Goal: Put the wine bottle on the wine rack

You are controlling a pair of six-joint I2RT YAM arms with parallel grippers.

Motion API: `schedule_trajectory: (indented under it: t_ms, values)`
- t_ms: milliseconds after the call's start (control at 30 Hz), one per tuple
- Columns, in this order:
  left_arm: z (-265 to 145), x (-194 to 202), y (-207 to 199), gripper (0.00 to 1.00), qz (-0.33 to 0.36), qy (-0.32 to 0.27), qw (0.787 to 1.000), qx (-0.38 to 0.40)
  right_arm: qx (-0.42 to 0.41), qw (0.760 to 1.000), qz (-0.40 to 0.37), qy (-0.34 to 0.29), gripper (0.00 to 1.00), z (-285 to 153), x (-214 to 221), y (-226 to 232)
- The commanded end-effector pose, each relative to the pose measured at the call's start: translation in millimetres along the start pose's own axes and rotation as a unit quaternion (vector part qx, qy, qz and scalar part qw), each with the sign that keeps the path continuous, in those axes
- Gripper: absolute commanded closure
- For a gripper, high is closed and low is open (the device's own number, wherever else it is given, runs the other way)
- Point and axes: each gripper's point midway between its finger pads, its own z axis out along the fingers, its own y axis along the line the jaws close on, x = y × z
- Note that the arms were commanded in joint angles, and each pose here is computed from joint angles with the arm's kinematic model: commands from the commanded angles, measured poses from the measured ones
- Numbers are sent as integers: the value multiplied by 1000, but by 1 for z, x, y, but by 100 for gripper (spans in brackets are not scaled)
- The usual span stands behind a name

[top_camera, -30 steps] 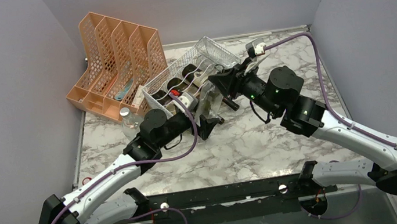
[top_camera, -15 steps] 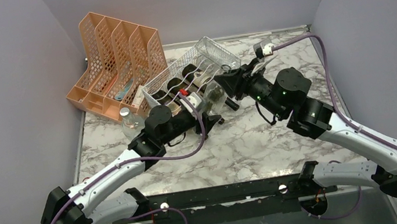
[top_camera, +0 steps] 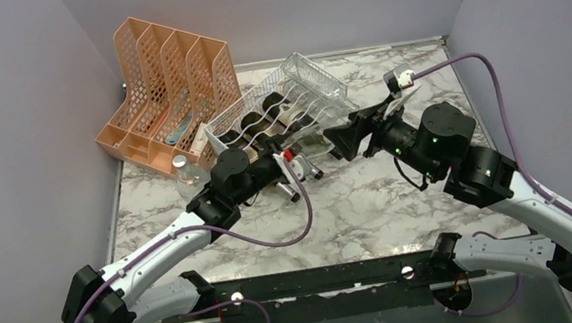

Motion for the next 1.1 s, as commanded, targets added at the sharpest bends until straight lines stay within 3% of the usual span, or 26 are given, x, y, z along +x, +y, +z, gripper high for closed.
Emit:
schedule_trajectory:
  t_ms: [0,100,200,400,500,1067]
  values:
    - [2,-35,34,100,240,-43,969,-31,-14,1000,-19,18,25,-19,-6,3]
    - [2,-31,43,100,318,-20,947,-38,-7,999,-28,20,25,-22,-8,-1]
    - [3,-18,45,100,421,24,906,-10,27,998,-38,39,25,-18,-2,-12]
    - [2,-15,52,100,488,51,871,0,51,990,-65,117,23,-1,41,-20]
    - [-1,-14,49,100,494,48,868,4,66,983,-74,155,23,9,61,-25]
    - [-17,-3,27,100,504,33,862,29,-77,961,-70,257,26,25,136,11]
